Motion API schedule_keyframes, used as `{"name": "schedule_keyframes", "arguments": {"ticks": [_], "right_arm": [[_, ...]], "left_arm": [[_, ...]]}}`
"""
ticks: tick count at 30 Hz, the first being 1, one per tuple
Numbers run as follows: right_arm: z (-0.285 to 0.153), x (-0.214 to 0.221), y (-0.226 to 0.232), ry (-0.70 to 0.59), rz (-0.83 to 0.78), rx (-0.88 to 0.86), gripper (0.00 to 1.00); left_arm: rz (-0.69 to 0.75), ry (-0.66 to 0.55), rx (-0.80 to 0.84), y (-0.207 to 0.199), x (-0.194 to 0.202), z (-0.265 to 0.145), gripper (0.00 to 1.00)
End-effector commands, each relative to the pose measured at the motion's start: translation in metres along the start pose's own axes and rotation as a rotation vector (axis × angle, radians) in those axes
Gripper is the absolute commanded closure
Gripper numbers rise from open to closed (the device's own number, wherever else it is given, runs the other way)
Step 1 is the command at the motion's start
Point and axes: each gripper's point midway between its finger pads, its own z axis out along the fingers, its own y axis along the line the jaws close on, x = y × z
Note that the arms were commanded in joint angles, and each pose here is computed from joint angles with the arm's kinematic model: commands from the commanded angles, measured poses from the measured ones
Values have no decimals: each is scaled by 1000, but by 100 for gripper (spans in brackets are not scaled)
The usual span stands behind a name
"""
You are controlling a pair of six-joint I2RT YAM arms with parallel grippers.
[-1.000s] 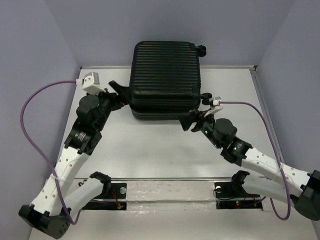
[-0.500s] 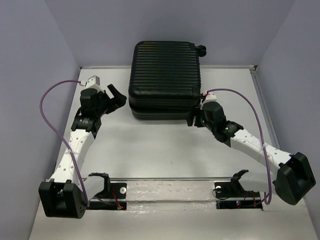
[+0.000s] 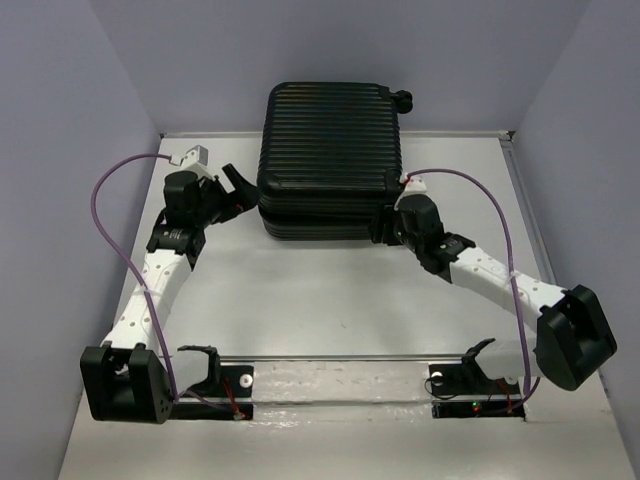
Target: Pack the luggage
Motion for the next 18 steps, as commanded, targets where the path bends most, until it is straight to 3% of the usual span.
{"name": "schedule_keyframes", "arguments": {"ticks": [1, 18], "right_arm": [[2, -46, 9, -137, 33, -1, 39], [13, -52, -10, -163, 37, 87, 58]], "left_arm": [[26, -30, 70, -17, -12, -3, 1], [53, 25, 83, -16, 8, 2, 1]]}}
